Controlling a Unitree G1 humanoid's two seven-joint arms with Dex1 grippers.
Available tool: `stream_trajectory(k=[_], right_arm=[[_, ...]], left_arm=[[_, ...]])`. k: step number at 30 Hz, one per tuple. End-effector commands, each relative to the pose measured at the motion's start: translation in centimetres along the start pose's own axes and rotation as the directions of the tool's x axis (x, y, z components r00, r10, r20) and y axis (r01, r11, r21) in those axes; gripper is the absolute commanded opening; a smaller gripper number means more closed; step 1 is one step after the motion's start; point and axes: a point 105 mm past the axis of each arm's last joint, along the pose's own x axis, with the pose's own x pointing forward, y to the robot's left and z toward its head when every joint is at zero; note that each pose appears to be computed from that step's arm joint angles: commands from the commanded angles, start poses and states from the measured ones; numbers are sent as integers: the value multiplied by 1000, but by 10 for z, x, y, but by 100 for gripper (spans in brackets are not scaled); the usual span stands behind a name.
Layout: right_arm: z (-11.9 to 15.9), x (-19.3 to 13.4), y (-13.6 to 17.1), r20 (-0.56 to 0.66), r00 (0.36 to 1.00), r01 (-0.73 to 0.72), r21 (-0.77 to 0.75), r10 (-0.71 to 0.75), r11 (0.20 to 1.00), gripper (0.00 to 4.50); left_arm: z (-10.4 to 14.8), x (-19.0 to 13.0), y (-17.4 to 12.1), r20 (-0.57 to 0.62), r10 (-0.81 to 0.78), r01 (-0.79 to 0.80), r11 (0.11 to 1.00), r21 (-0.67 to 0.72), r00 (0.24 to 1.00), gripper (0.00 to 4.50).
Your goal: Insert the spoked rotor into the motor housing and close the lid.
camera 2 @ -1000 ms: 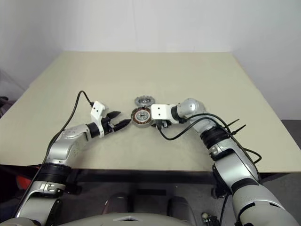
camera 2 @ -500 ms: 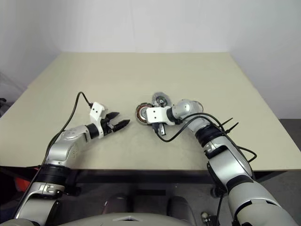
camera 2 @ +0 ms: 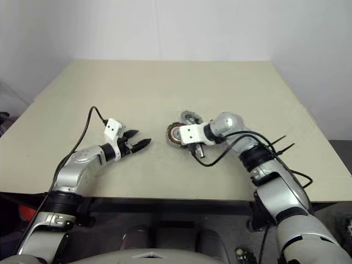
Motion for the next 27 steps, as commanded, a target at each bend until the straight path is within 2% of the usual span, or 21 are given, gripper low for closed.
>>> stream_trajectory(k=[1,8,13,15,18,24,27], right_arm=[[27,-16,2,80,997,12,-58,-7,998,3],[32,-2,24,84,996,-25,-20,27,999,3],[21,3,12,51,999,10,31,-11,999,3],[24,1,8,67,997,28,39,-30,999,41],[35,-7,1,104,992,70,34,-73,997,126],[62,-29,1,200,976,87,13,-88,996,126],[70,-36,-4,246,960,121,58,-132,991,126]], left_arm=[[10,-2,5,34,14,-15,1000,27,999,408],[11,2,3,34,3,-4,1000,29,999,408],[12,2,3,34,1,-2,999,33,999,408],[12,2,3,33,1,-2,999,32,999,408],[12,1,3,30,1,-2,1000,28,1000,408],[10,-1,5,27,8,-8,1000,26,1000,408],[10,0,5,27,6,-6,1000,25,1000,408]])
